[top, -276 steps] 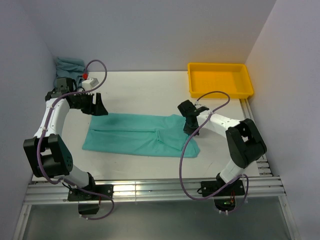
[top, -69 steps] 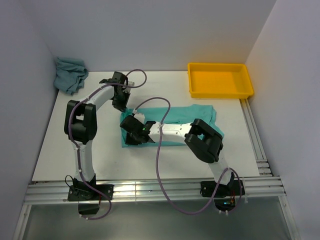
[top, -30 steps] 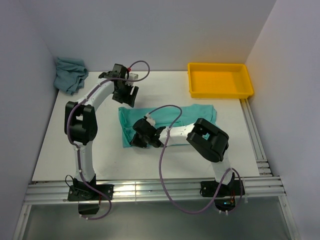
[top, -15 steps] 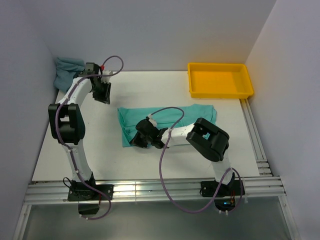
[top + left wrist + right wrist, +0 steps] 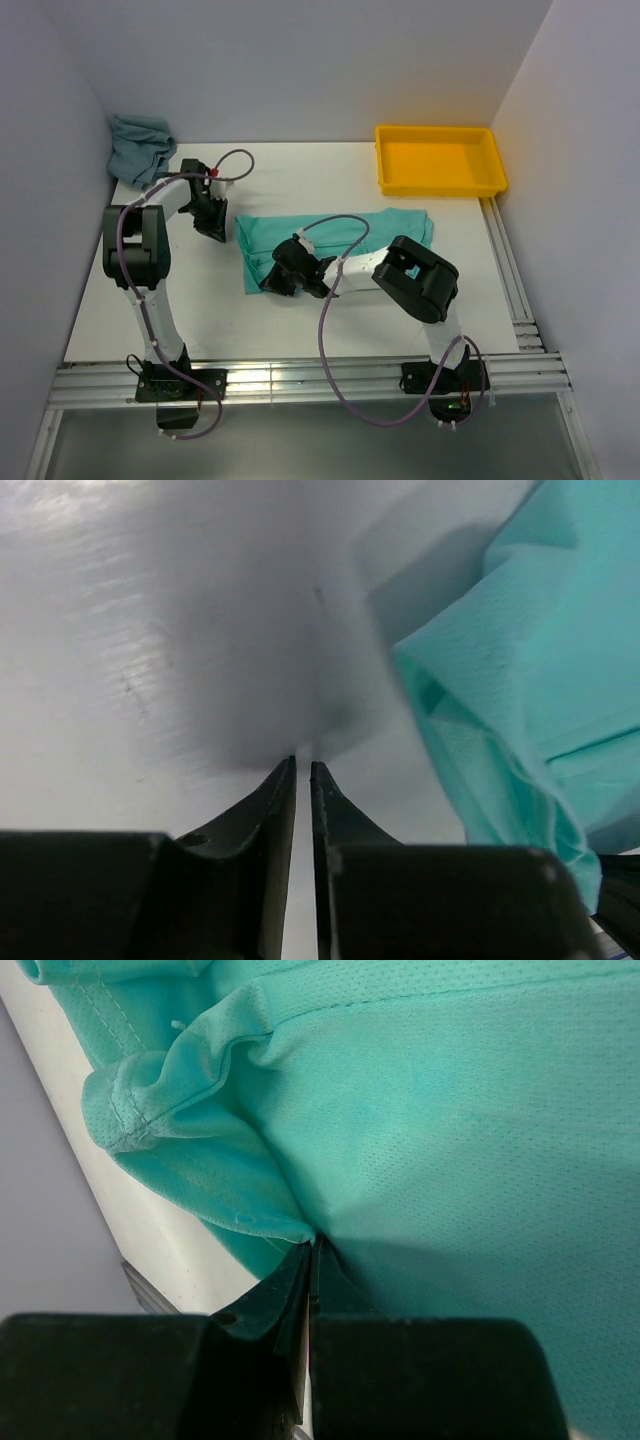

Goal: Roll the t-shirts
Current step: Roll the tshirt

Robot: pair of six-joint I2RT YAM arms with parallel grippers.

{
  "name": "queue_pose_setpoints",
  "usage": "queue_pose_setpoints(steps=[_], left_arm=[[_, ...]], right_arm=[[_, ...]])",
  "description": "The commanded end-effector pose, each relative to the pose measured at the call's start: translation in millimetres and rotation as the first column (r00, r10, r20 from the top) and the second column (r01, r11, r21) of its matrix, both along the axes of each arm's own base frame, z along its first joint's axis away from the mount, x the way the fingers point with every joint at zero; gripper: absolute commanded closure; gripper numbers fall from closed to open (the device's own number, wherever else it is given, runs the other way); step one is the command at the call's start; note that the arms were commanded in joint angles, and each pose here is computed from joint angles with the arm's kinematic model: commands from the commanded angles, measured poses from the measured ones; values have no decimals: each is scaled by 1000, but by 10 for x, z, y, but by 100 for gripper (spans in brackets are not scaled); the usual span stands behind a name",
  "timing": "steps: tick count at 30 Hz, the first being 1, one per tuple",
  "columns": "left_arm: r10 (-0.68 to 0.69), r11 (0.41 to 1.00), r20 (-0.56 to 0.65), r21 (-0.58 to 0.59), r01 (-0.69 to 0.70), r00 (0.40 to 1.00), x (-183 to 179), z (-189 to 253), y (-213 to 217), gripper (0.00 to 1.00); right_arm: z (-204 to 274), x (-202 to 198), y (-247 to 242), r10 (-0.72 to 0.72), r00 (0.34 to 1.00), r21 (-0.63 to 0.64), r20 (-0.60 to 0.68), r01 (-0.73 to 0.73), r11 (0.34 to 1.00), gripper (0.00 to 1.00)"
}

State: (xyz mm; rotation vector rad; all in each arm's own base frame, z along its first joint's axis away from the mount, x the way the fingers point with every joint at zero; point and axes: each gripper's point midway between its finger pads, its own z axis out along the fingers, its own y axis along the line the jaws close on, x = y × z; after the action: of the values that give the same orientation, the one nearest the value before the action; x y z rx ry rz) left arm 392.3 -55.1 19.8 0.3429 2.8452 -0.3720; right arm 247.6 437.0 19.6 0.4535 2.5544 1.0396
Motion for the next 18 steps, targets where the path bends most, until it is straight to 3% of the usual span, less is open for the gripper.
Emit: queue_pose_setpoints(steps=[1, 18], left_arm=[[-17, 997, 84, -68, 23, 996, 138, 178, -214, 82], [-62, 990, 158, -116, 81, 986, 269, 549, -664, 79]], right_arm=[[141, 69, -14, -22, 999, 31, 23, 21, 999, 100], [214, 92, -1, -19, 999, 26, 36, 18, 1000, 100]])
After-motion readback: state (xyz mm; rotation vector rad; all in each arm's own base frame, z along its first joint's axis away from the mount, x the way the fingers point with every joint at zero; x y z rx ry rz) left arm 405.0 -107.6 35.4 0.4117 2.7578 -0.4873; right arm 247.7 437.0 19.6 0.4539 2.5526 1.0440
